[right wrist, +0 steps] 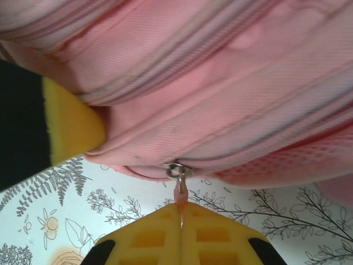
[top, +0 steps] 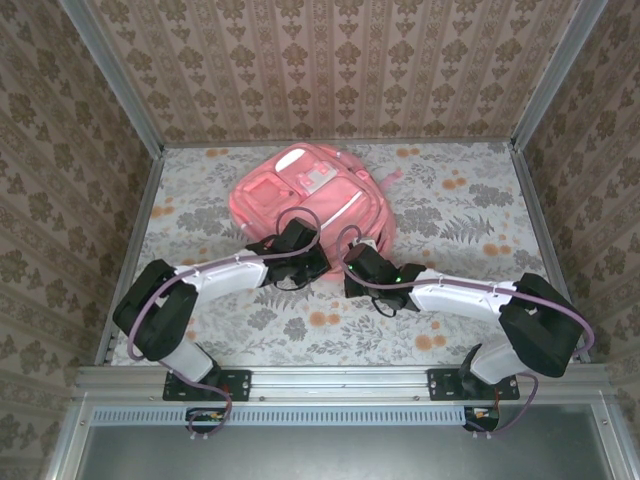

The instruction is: Pack books, pencil case, and school supplies into a backpack

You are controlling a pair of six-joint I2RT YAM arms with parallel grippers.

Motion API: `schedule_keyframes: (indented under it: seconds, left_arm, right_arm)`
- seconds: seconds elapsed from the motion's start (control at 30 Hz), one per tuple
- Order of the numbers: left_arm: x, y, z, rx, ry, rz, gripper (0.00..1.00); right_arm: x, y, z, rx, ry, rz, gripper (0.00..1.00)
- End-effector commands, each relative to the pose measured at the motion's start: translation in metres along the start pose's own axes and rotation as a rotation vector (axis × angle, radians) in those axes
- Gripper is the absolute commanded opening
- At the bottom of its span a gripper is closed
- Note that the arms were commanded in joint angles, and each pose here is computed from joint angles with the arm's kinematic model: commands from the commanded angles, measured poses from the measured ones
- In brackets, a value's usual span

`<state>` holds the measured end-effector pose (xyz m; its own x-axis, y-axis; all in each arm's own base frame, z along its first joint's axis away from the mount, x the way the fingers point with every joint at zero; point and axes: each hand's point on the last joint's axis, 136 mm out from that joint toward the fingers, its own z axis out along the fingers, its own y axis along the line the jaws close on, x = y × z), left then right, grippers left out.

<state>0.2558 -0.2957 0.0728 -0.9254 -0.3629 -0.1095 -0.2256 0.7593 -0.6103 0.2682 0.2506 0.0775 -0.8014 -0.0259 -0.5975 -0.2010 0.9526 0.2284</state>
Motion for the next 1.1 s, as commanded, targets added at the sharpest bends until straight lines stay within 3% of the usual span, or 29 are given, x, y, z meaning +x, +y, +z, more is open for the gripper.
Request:
schedule_keyframes:
  seconds: [0.0, 0.2, 0.27, 0.43, 0.6, 0.83, 1.07]
  left_arm:
    - [-0.020, 0.017, -0.021, -0.088, -0.104, 0.011, 0.00]
    - [-0.026, 0.040, -0.043, -0.122, -0.130, -0.004, 0.00]
    - [-0.027, 0.041, -0.047, -0.105, -0.131, -0.006, 0.00]
    - [-0.028, 0.029, -0.045, -0.070, -0.122, -0.002, 0.00]
    - [-0.032, 0.011, -0.050, -0.034, -0.128, 0.009, 0.00]
    - [-0.032, 0.008, -0.052, -0.031, -0.124, 0.002, 0.00]
    - [-0.031, 0.005, -0.053, -0.019, -0.118, 0.001, 0.00]
  right_arm:
    - [-0.004, -0.019, -0.007, 0.077, -0.024, 0.012, 0.00]
    - [-0.008, -0.048, -0.010, 0.155, -0.022, 0.027, 0.00]
    - [-0.018, -0.039, -0.017, 0.099, -0.046, 0.015, 0.00]
    - [-0.026, 0.002, -0.025, -0.073, -0.076, -0.018, 0.25]
    - [-0.024, 0.033, -0.023, -0.134, -0.092, -0.022, 0.30]
    - [-0.001, 0.059, -0.002, -0.078, -0.054, -0.053, 0.27]
    - [-0.007, 0.056, 0.014, 0.030, -0.084, -0.045, 0.32]
